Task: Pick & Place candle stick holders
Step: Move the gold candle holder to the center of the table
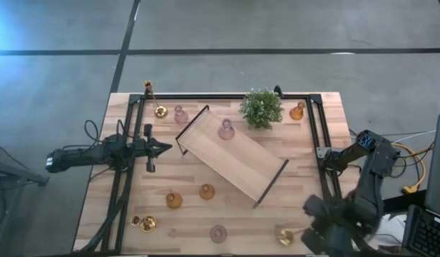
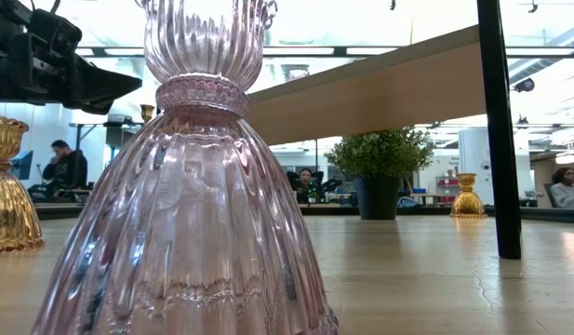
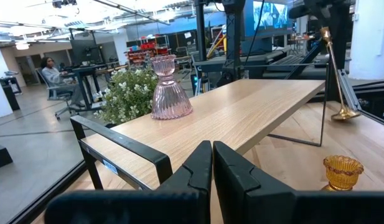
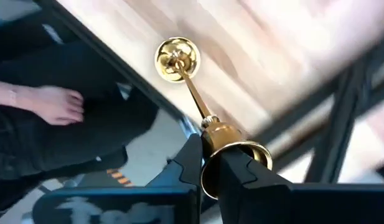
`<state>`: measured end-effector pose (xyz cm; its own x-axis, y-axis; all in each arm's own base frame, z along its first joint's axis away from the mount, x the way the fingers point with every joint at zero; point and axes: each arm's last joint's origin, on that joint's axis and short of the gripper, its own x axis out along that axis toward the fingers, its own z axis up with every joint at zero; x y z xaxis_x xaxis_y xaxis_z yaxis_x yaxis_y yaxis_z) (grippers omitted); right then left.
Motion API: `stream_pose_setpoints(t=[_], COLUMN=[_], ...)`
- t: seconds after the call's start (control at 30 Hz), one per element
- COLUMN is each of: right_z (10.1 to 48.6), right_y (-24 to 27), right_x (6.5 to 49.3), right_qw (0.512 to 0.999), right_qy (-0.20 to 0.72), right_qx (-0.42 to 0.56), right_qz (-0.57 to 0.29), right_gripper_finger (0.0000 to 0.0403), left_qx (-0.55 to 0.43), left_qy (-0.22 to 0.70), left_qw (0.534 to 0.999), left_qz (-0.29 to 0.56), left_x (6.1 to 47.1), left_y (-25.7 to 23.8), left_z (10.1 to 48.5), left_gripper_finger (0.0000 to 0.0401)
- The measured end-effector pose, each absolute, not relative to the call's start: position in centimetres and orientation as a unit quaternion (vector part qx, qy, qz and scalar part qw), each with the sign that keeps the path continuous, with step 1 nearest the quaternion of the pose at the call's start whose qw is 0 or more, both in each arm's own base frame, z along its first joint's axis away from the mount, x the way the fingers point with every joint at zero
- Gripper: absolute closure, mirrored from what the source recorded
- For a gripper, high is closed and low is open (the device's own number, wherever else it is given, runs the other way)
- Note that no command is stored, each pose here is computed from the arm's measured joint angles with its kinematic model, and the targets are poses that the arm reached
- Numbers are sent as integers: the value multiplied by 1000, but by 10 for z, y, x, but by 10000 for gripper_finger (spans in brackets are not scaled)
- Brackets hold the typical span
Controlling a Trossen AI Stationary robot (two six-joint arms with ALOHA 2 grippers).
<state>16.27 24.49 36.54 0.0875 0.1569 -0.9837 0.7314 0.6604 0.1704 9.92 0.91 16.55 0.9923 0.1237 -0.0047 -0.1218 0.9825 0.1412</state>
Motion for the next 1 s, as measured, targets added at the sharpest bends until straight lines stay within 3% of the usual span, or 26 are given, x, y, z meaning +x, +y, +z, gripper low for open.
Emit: stream_pose_setpoints(t=[0.4,0.73,0.87,1.0], right_z=[415,421,418,416], right_y=[194,155,153,157], right_x=[218,268,280,275], right_qw=[720,766,763,730], right_qy=[606,597,605,627], right_qx=[324,237,227,274], right_qz=[-101,-19,2,2], right_gripper_finger=[391,392,392,392], left_qx=[71,71,71,71], left_qy=[7,6,6,6], left_qw=[996,996,996,996], left_qz=[62,62,62,62], left_x=[99,99,99,99], left_y=[9,9,9,9], left_z=[166,166,166,166], left_gripper_finger=[382,382,382,382])
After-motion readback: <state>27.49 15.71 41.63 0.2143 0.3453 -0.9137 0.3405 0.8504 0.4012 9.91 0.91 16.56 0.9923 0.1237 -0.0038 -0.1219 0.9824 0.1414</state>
